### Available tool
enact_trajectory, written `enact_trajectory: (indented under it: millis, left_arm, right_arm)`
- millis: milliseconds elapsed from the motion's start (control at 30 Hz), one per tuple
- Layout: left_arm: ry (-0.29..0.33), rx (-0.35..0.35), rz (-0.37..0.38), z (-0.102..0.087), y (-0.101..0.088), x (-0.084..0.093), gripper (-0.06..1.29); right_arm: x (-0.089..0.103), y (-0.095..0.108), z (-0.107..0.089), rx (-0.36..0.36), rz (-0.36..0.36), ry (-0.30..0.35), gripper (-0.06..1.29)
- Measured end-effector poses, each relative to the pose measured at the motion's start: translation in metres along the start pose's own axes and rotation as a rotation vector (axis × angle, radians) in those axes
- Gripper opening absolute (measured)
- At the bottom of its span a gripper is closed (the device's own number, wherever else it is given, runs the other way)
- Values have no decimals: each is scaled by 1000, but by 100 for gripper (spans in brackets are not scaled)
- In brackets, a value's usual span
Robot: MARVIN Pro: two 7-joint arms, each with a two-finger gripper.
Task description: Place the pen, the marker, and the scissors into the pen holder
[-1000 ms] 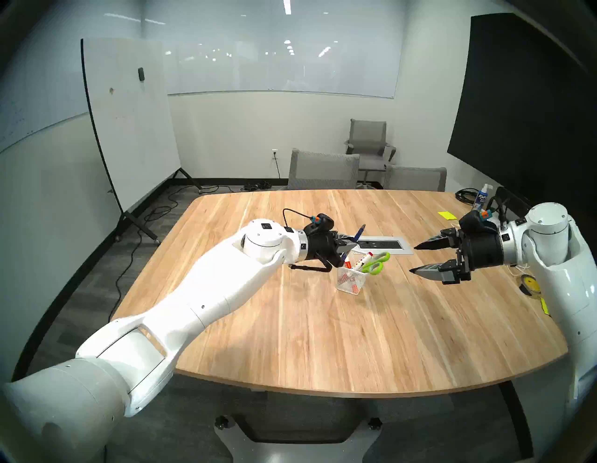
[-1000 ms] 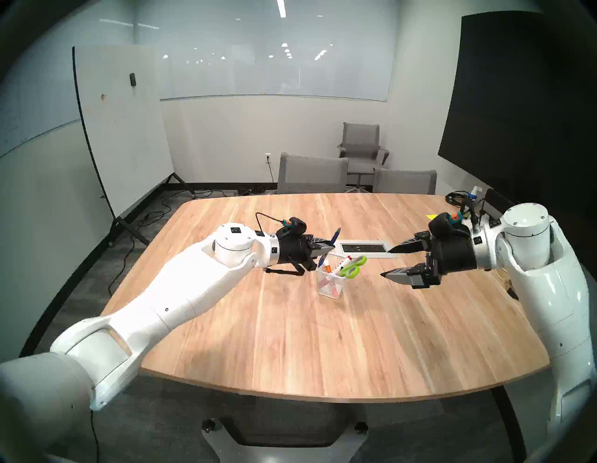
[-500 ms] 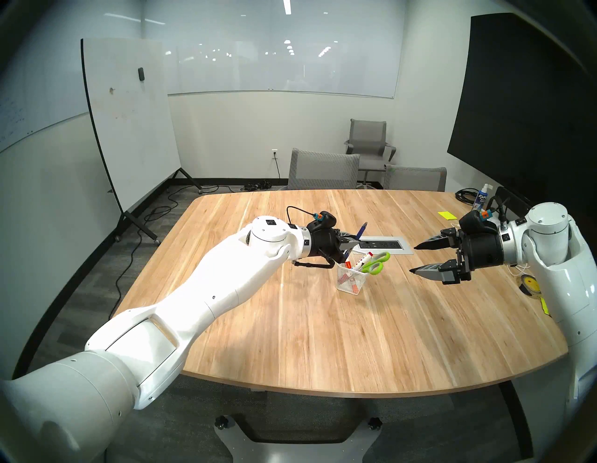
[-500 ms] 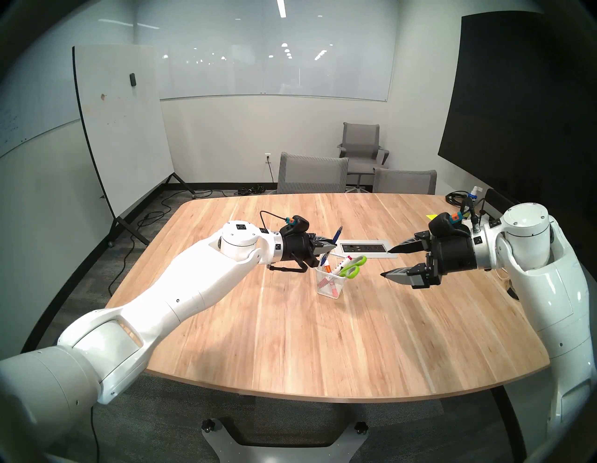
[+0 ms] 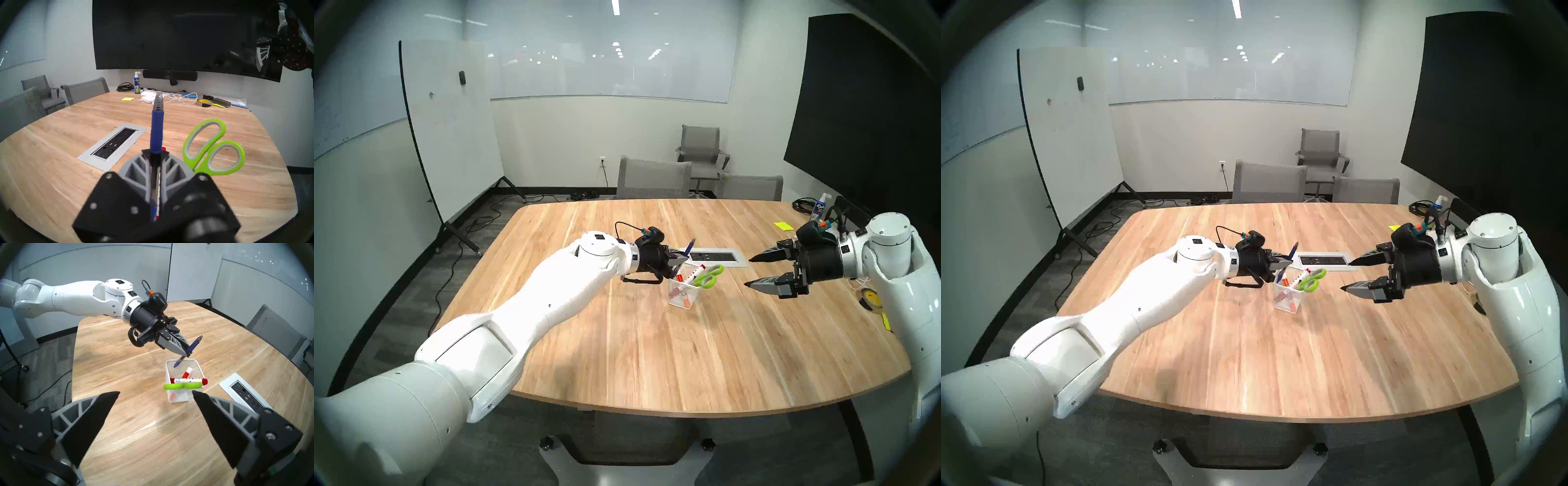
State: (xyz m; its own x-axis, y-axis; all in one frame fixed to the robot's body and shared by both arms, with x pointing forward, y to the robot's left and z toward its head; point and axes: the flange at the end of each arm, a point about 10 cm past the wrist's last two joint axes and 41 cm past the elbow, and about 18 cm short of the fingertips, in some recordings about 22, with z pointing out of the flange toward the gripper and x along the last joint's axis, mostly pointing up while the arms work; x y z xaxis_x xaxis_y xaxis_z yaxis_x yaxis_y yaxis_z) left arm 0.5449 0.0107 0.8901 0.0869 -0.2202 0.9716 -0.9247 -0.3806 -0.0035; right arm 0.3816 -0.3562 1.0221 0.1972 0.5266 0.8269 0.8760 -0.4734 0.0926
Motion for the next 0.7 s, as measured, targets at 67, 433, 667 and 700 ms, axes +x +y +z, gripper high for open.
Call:
enact_trajectory:
  millis: [67,433,667,700]
  left_arm:
    - [6,-8,1,2,1,2,7]
    - [31,-46,4,15,10,10,7]
    - [14,-41,-23,13,5,-5,7]
    - [9,-38,-28,12,4,-9,7]
  right_arm:
    - [0,0,0,0,0,0,122]
    - [0,0,0,1,0,0,122]
    - [0,0,0,1,0,0,122]
    - [0,0,0,1,0,0,122]
